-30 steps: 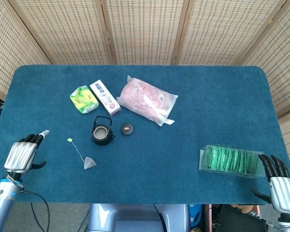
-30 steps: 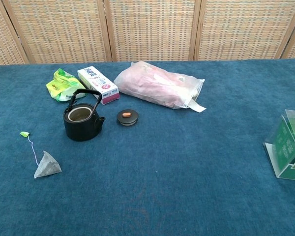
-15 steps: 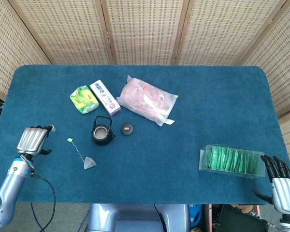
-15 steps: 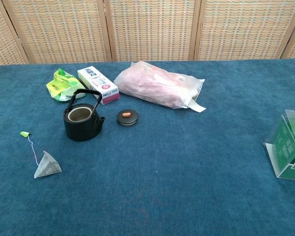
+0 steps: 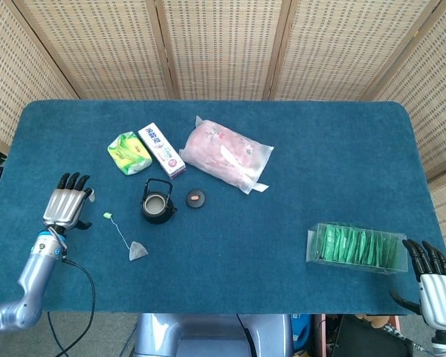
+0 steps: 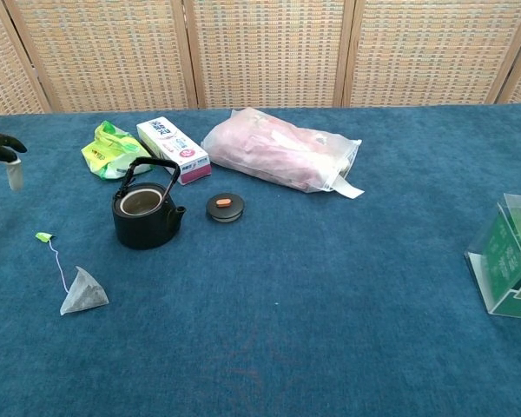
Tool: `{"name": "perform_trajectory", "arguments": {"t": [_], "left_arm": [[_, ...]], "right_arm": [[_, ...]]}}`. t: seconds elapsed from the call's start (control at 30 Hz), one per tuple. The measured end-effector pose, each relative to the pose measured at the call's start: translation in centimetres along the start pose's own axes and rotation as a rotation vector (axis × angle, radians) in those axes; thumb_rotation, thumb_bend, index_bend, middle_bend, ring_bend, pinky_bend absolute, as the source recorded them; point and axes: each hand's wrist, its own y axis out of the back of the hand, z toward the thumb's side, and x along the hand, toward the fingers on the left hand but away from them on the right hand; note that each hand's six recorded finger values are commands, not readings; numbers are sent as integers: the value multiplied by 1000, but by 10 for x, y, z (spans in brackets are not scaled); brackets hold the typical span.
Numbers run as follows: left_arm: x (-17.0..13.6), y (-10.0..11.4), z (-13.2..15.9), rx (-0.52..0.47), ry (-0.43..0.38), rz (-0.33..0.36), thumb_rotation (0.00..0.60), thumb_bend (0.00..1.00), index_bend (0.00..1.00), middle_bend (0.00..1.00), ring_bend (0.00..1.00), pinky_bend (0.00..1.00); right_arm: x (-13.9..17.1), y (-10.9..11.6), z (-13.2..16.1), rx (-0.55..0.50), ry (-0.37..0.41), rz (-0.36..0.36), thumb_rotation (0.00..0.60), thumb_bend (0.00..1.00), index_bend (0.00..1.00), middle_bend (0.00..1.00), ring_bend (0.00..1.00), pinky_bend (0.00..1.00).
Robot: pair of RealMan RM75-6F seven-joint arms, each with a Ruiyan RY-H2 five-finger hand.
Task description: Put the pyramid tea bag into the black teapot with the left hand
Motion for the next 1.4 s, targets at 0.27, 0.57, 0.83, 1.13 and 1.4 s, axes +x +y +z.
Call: {"name": "perform_trajectory", "arguments": {"t": [0.27,0.57,0.83,1.13,1.4], "left_arm": [[12,-14,12,-42,-6,-15,600,340,462,64,0,0],[20,-28,24,-70,-14,-22,600,343,499,49,0,0],[21,-38,26,-96,0,-19,600,342,515,38,0,0],[26,-46,28,-88,7,-35,600,343,514,7,0,0],[31,-49,32,-81,14,-48,600,342,515,0,0,0]], "right_arm": [[1,0,-1,2,-7,2,600,8,118,194,75,157],[4,2,-5,5,-23,-2,600,8,118,194,75,157],[5,3,-6,4,-24,-4,600,9,118,194,75,157],[7,4,-8,3,-32,-5,600,8,118,194,75,157],[8,5,-11,3,-40,-7,600,8,118,194,75,157]]}}
